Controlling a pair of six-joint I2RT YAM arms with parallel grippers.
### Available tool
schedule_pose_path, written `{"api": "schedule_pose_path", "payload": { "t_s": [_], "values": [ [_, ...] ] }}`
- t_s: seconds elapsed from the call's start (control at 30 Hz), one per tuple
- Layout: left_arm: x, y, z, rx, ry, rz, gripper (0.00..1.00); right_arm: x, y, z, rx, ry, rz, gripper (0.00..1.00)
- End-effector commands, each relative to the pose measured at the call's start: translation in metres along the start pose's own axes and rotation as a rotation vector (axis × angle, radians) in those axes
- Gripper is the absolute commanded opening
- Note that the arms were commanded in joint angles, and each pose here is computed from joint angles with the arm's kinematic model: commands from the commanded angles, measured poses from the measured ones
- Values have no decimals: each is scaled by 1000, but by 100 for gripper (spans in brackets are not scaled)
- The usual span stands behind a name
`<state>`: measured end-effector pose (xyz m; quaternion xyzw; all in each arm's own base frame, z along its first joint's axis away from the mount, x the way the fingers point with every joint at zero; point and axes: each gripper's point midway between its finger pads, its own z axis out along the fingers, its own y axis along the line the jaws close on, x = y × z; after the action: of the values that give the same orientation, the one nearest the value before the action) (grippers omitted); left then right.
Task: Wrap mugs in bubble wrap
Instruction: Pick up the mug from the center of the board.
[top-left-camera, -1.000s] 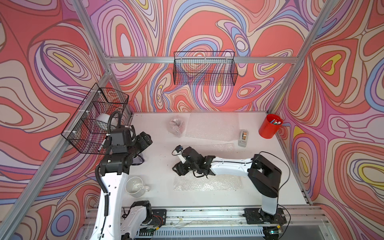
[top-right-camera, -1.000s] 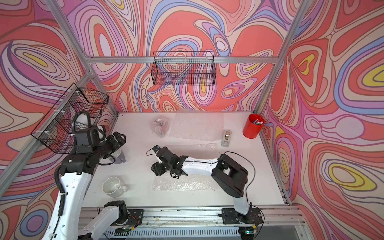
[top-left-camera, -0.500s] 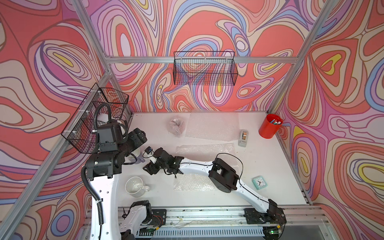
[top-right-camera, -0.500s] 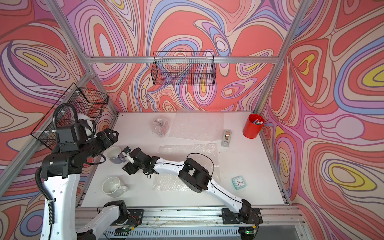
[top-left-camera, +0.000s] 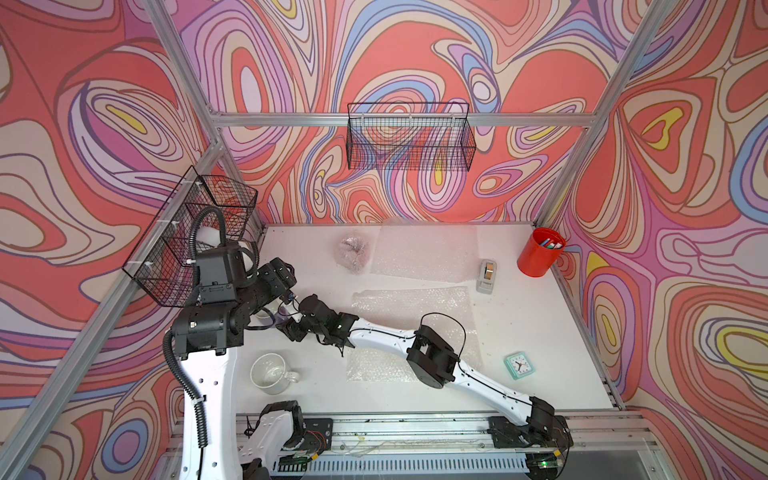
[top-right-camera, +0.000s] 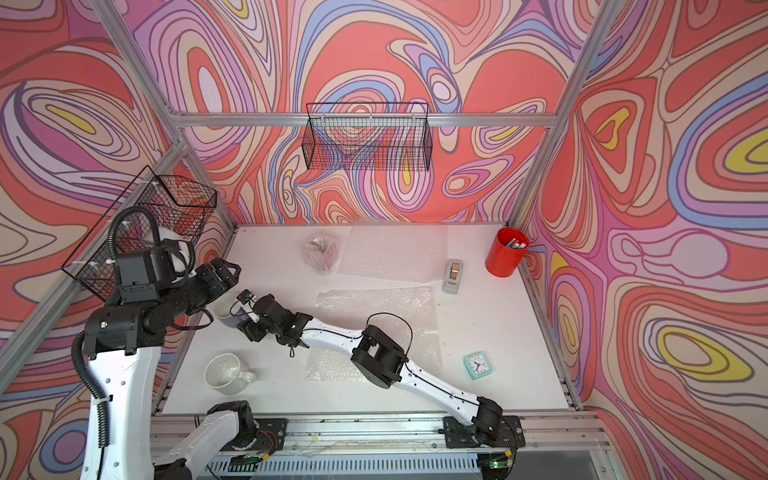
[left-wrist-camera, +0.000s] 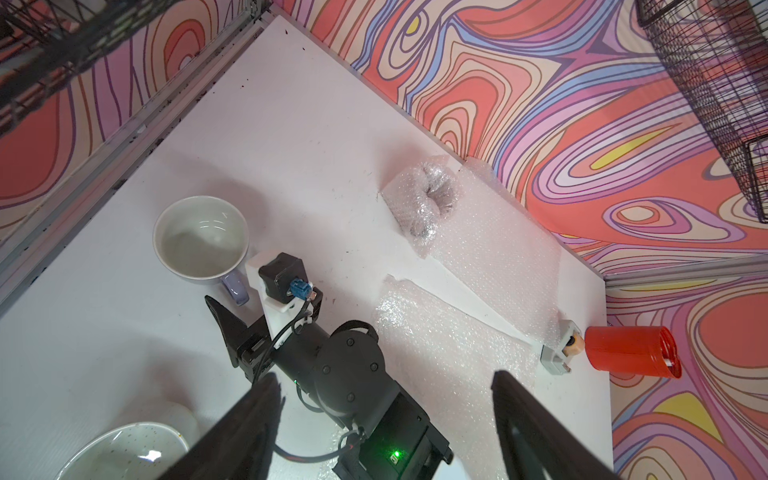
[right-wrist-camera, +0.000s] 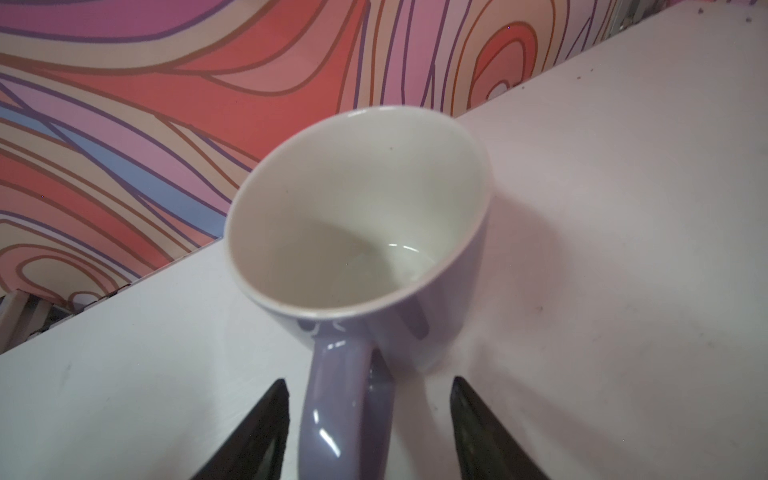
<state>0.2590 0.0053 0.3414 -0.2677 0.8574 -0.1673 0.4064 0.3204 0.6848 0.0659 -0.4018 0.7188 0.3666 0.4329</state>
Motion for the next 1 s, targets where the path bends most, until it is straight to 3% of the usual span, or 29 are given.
{"api": "schedule_pose_path", "payload": {
  "t_s": [0.0, 0.1, 0.3, 0.43, 0.6, 0.8, 0.97],
  "values": [
    [11, 7, 7, -17, 53, 1, 82, -10, -3, 5, -5, -65, -28, 52],
    [12, 6, 8, -12, 57, 0, 81, -11, -2, 5, -17, -71, -34, 35],
    [15, 9, 10, -16, 63, -1, 81, -9, -2, 2, -14, -55, -47, 15],
    [14, 9, 6, -17, 50, 4, 81, -34, 3, -14, -18, -87, -63, 1],
    [-1, 5, -10, -29, -17, 27, 83, -80, 11, -56, -2, -152, -80, 0],
    [-16, 3, -25, -43, -104, 73, 89, -135, 8, -154, 98, -252, -33, 0],
    [5, 2, 6, 24, -30, 47, 90, -121, -25, -245, 332, -229, 101, 0]
  ]
}}
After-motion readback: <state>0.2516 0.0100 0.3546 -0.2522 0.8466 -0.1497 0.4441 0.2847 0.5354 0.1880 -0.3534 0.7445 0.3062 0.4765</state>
